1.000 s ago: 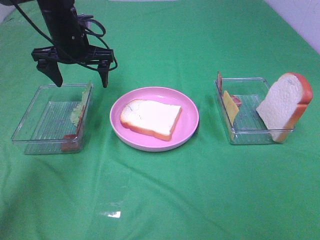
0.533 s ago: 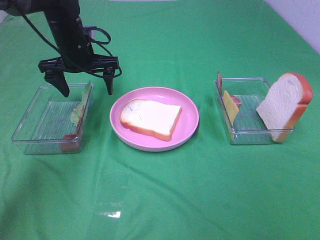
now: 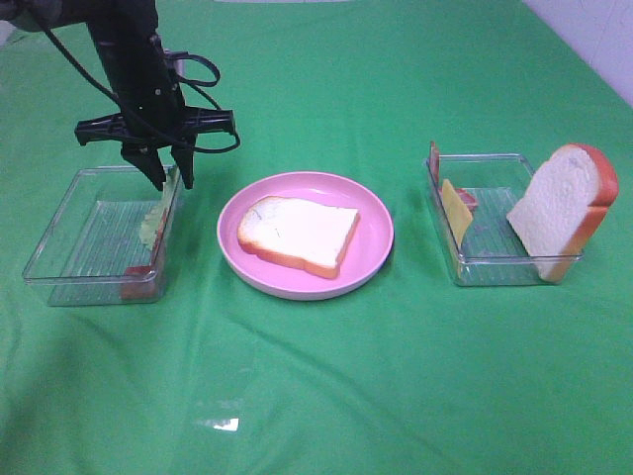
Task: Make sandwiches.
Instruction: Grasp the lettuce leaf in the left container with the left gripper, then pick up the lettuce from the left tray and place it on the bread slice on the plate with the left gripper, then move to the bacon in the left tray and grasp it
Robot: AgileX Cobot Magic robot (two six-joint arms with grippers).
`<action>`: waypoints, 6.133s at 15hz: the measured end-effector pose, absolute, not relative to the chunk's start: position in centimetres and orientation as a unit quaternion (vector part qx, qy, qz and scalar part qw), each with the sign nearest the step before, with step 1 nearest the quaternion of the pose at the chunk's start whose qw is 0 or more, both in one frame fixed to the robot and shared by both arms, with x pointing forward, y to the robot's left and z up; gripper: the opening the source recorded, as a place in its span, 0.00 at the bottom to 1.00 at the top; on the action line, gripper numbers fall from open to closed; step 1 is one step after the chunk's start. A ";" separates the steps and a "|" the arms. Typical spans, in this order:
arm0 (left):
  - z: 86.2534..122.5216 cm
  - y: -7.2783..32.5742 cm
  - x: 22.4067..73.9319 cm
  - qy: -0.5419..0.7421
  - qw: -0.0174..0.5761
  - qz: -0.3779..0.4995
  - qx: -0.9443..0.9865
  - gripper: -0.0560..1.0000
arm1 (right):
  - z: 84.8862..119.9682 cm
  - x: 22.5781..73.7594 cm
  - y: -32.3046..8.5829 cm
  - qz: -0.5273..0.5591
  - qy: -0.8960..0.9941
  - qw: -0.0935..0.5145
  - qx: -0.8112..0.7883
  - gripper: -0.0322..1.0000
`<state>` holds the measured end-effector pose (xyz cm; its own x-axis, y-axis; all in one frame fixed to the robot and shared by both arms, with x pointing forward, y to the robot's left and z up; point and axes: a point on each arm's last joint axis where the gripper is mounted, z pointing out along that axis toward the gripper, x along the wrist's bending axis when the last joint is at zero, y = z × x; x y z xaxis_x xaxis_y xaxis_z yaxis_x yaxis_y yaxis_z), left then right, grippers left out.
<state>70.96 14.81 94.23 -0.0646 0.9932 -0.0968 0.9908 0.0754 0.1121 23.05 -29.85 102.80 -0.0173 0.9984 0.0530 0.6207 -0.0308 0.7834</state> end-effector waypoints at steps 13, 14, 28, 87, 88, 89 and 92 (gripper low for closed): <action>99.1 15.2 70.4 0.723 0.112 0.041 0.680 0.05 | 102.8 23.1 -29.8 0.327 0.634 0.288 0.639 0.94; 99.9 15.3 70.2 0.722 0.119 0.045 0.680 0.05 | 102.8 23.1 -29.8 0.327 0.634 0.288 0.639 0.94; 105.2 9.1 68.5 0.637 0.307 -0.093 0.700 0.05 | 102.8 23.1 -29.8 0.327 0.634 0.288 0.639 0.94; 108.0 13.8 60.6 0.669 0.135 0.071 0.728 0.99 | 102.8 23.1 -29.8 0.327 0.634 0.288 0.639 0.94; 107.4 13.9 60.7 0.674 0.126 0.070 0.725 0.99 | 102.8 23.1 -29.8 0.327 0.634 0.288 0.639 0.94; 106.7 13.8 60.9 0.682 0.117 0.068 0.719 0.99 | 102.8 23.1 -29.8 0.327 0.634 0.288 0.639 0.94; 103.7 13.4 61.8 0.717 0.086 0.050 0.690 0.99 | 102.8 23.1 -29.8 0.327 0.634 0.288 0.639 0.94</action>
